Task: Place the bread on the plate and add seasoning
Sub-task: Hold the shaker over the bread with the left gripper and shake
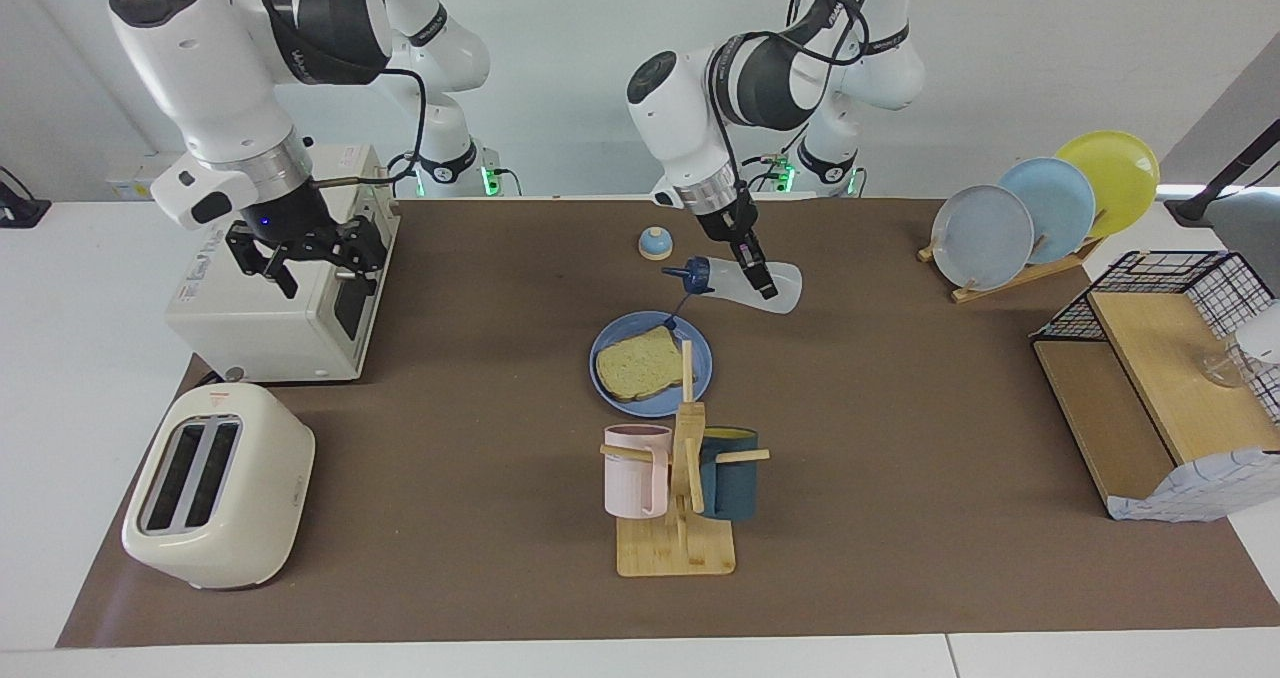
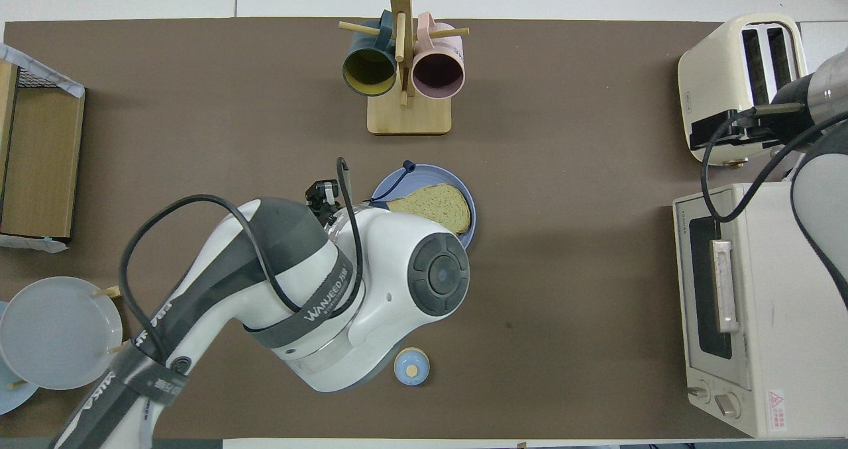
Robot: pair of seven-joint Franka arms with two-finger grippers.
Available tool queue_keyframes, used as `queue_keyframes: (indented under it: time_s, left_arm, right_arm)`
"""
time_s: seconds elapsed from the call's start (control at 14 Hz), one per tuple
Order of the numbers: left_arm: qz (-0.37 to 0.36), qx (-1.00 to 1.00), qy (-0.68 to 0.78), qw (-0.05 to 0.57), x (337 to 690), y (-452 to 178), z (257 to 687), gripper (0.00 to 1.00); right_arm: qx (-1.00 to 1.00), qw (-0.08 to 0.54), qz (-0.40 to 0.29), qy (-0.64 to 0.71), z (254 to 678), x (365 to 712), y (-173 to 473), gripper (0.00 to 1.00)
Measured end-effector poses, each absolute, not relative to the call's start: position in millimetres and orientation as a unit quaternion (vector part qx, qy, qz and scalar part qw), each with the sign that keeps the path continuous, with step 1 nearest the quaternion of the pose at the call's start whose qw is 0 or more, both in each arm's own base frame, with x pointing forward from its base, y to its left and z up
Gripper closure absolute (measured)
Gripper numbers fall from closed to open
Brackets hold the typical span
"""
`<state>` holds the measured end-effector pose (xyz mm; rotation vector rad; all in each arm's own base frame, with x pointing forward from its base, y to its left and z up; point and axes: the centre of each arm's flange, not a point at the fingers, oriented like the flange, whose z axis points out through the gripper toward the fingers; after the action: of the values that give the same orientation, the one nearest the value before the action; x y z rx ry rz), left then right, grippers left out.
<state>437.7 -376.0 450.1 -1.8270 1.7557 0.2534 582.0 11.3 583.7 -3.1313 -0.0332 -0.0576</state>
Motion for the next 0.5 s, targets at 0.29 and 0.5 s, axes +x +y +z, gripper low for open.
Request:
queue_keyframes:
  time_s: [0.29,0.5]
  left_arm:
    - [0.139,-0.652,0.647,0.371,433.9,-419.1,407.8,0.53]
    - [0.156,-0.614,0.638,0.439,433.5,-440.3,382.8,0.53]
  right_arm:
    - [-1.0,0.005,0.017,-0.025,590.4,565.4,-15.6,0.0]
    - [-0.999,0.005,0.024,-0.024,586.1,560.9,-16.6,0.0]
